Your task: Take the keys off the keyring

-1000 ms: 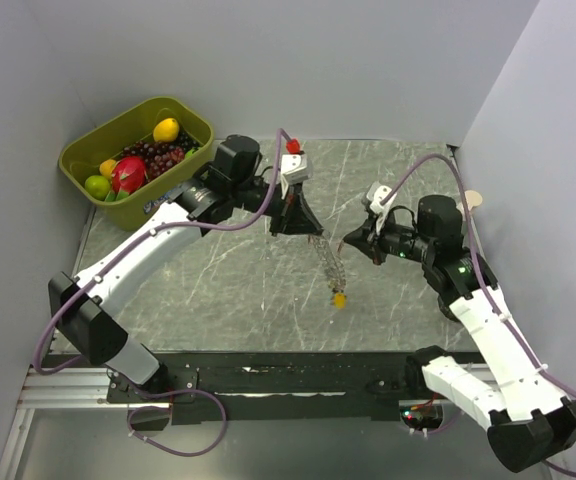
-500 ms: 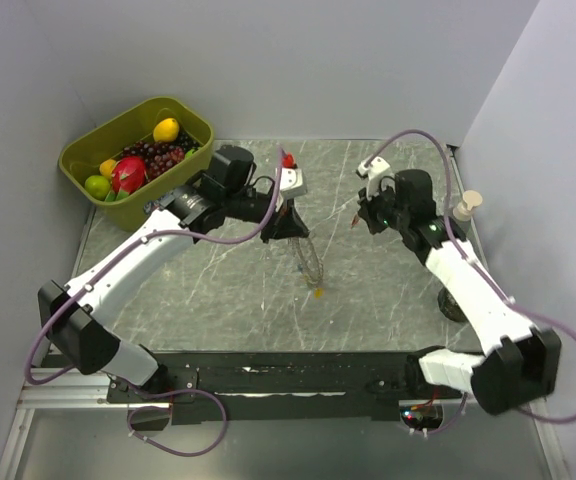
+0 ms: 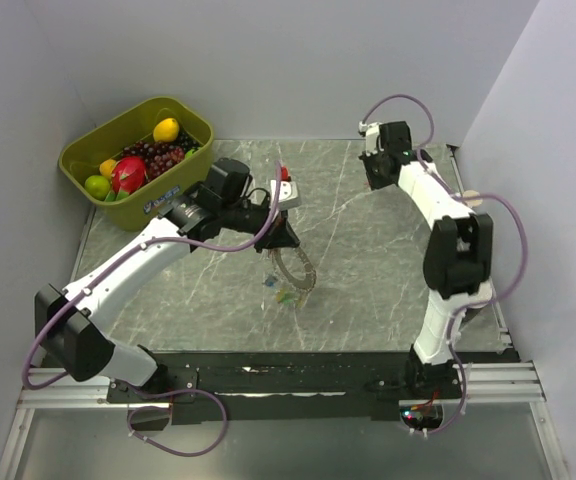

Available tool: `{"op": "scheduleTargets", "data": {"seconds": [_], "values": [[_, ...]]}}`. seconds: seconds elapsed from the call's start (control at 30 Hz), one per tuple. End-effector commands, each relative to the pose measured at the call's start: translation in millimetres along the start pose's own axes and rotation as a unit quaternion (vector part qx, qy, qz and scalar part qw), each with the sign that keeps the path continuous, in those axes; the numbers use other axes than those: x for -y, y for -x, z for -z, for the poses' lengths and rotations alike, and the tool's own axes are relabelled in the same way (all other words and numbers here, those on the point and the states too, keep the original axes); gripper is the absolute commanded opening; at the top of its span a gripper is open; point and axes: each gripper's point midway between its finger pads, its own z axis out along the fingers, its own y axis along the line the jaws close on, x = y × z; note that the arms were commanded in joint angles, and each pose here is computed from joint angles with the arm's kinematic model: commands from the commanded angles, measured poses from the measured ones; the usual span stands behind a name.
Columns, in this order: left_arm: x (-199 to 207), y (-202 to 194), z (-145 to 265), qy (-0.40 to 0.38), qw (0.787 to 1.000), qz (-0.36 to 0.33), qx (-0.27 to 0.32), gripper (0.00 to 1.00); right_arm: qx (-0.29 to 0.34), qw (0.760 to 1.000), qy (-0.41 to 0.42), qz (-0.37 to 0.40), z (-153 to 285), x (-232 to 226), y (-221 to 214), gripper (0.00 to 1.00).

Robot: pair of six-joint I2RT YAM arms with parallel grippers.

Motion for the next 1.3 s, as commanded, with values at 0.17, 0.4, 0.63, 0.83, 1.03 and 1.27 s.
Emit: {"op": "scheduleTargets", "data": {"seconds": [0.17, 0.4, 0.63, 0.83, 1.03, 1.27], "values": [[8, 38, 18, 0.010, 0.997, -0.044, 0.060, 0.01, -0.095, 0.995, -0.025, 0.000, -56, 16, -16, 0.00], [10, 42, 19, 0.004, 0.997, -0.040, 0.067, 0.01, -0.101, 0.993, -0.054, 0.007, -78, 35, -17, 0.00], [12, 46, 20, -0.001, 0.997, -0.040, 0.073, 0.01, -0.090, 0.994, -0.065, -0.001, -70, 40, -15, 0.35], [12, 50, 21, 0.000, 0.996, -0.038, 0.076, 0.01, -0.039, 0.998, -0.049, -0.014, -25, 33, 3, 0.51], [10, 58, 26, 0.016, 0.996, -0.040, 0.083, 0.01, 0.052, 0.998, 0.046, -0.013, 67, -9, 24, 0.57], [3, 73, 34, 0.044, 0.994, -0.042, 0.089, 0.01, 0.141, 0.974, 0.166, 0.063, 164, -77, 8, 0.60]]}}
